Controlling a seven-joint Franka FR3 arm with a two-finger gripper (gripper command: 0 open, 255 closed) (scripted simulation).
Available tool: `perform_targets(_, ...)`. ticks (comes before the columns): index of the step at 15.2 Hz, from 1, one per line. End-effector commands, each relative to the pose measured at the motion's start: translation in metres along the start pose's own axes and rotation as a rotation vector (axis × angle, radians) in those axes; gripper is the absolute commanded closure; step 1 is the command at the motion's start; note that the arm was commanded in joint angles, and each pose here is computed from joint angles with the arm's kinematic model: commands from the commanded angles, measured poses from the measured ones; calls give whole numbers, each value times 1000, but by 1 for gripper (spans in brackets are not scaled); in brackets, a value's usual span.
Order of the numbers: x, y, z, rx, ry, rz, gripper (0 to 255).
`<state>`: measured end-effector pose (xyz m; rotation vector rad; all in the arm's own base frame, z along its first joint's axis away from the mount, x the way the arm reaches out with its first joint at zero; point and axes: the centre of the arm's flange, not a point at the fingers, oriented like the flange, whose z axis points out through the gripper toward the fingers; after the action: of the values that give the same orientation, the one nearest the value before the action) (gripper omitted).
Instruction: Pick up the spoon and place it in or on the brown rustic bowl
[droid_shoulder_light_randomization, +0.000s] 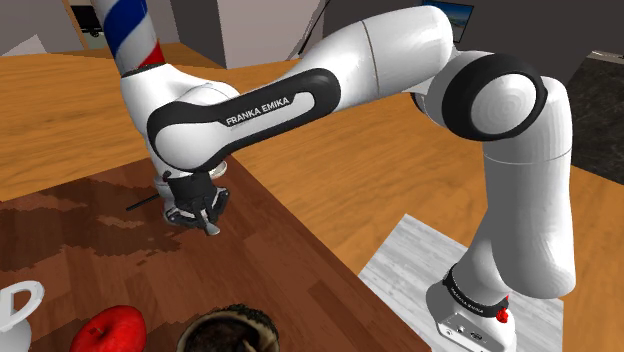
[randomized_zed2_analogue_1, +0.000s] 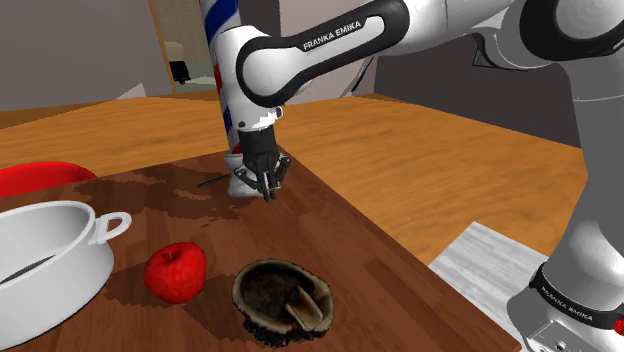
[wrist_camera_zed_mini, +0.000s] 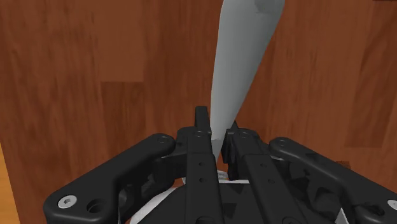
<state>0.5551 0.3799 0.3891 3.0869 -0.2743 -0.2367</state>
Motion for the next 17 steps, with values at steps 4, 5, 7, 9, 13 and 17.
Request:
perform_targets(4, -4, 2, -28, 0, 0, 0, 255)
perform_targets(5, -5, 2, -33, 0, 0, 0, 255)
perform_targets(7, -7, 3, -44, 0, 0, 0, 255)
perform_targets(9, -8, 3, -54, 0, 0, 0, 255)
perform_targets(13, -11, 4, -74, 0, 0, 0, 255)
perform_targets(17, -62, -9, -65, 0, 0, 0, 255)
